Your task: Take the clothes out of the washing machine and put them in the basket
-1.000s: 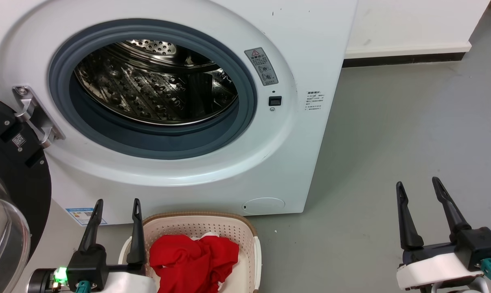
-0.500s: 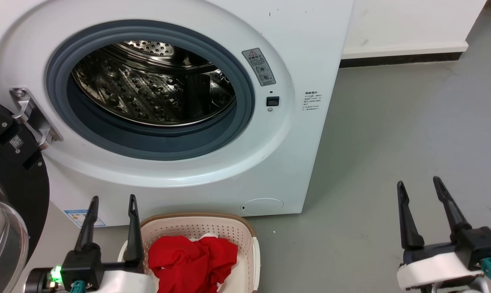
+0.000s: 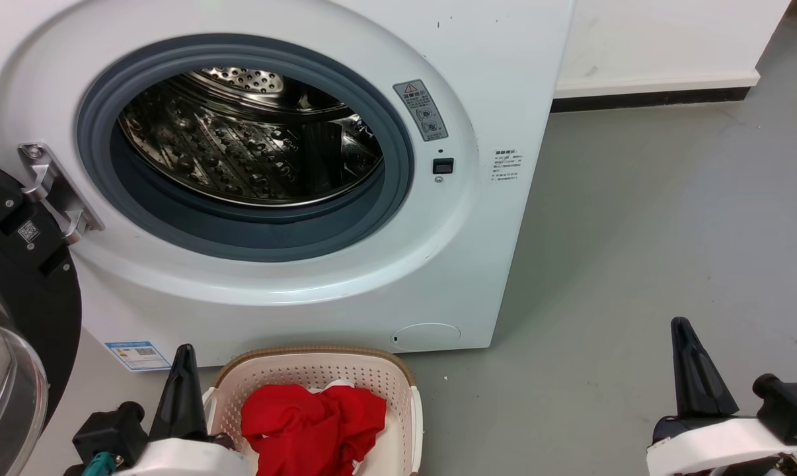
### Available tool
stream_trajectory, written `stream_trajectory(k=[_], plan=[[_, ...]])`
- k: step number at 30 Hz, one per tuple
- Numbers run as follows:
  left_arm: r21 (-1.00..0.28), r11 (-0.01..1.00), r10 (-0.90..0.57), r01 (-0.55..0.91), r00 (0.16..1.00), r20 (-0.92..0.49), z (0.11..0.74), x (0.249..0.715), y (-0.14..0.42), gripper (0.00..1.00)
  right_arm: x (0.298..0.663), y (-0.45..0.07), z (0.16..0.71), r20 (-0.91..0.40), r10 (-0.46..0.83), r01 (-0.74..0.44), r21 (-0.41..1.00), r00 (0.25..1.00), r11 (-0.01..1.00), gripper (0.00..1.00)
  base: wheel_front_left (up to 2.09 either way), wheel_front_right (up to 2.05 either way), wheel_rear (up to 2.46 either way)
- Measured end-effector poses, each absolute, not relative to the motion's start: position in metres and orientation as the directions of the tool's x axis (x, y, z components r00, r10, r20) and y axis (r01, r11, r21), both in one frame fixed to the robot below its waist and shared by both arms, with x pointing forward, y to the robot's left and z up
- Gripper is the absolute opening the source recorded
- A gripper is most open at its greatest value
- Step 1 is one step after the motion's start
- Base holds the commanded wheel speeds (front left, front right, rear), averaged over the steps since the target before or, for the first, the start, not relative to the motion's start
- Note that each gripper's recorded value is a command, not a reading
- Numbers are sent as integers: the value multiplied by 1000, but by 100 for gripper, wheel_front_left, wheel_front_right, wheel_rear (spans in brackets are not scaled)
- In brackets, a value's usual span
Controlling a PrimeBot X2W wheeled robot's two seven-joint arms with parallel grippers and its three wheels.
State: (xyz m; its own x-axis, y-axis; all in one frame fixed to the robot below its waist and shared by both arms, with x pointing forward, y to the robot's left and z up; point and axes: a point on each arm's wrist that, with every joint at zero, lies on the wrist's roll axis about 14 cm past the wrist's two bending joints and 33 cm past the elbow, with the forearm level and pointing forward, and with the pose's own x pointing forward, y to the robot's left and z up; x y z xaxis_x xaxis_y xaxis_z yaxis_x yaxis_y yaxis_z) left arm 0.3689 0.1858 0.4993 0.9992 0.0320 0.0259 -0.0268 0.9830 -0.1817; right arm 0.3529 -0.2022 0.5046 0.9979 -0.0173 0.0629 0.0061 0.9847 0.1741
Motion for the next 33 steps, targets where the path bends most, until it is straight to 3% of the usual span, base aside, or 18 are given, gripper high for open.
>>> stream_trajectory(k=[12, 33], plan=[[-446, 892, 56, -67, 998, -39, 490, 372, 192, 0, 358, -207, 500, 31, -54, 35, 445, 998, 895, 0, 0, 0, 0], [-705, 704, 47, -90, 996, -81, 486, 378, 194, 0, 367, -210, 498, -2, -67, 49, 705, 998, 708, 0, 0, 0, 0]])
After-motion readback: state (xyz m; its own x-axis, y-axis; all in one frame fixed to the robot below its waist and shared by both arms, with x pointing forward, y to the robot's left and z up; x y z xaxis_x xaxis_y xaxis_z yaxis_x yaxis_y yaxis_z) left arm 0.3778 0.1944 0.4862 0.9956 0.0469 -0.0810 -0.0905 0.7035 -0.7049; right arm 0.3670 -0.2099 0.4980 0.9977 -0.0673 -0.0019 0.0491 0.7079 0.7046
